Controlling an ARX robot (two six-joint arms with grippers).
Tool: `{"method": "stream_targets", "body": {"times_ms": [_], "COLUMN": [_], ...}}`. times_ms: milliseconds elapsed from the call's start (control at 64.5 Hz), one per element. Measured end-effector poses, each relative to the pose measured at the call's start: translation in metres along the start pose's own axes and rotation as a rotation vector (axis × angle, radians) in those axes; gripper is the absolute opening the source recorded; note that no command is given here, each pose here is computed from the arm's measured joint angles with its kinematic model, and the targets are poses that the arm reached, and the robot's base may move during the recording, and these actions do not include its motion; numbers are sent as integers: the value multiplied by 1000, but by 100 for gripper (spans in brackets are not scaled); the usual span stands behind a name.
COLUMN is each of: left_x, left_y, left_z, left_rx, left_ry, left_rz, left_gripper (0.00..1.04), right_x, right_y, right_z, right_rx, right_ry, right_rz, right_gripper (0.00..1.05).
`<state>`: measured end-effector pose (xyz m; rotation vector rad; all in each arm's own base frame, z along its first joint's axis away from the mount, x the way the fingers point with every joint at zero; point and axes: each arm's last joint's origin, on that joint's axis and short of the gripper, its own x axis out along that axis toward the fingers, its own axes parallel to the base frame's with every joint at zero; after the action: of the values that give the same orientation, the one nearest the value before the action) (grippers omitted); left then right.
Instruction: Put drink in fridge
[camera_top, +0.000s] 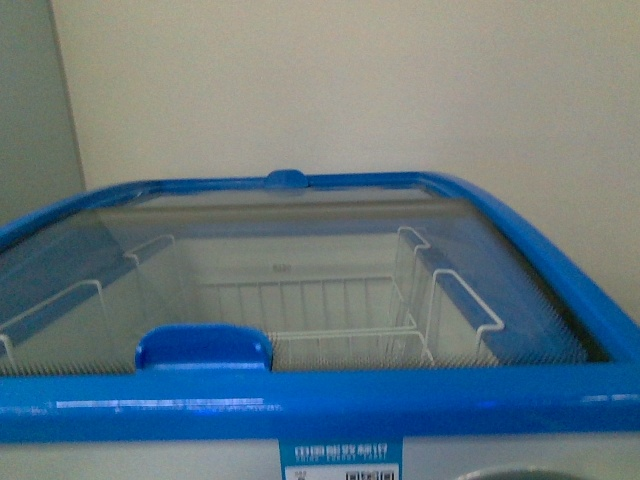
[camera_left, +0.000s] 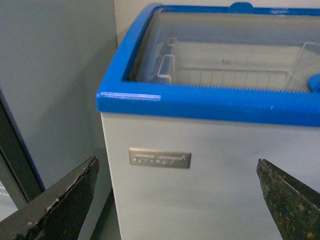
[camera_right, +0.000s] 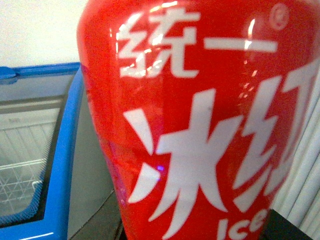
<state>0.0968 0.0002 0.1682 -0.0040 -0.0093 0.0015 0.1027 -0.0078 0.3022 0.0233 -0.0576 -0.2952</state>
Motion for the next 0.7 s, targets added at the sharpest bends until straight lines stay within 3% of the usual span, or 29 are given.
{"method": "stream_targets", "body": {"times_ms": [403,573,620,697], "left_x": [0,10,19,30], "left_y": [0,2,2,2], "left_z": [0,4,15,30], "left_rx": [0,-230,-252,-224], "left_ry": [0,220,224,185], "left_rz": [-1,-331,-453,-550], "left_gripper": [97,97,97,97], "right_x": [0,0,0,0], "right_y": [0,0,0,0], "right_z": [0,0,0,0], "right_rx": [1,1,1,1], "right_ry": [-2,-2,-2,-1], "right_rz": [0,5,5,1], "right_gripper": [36,36,36,36]}}
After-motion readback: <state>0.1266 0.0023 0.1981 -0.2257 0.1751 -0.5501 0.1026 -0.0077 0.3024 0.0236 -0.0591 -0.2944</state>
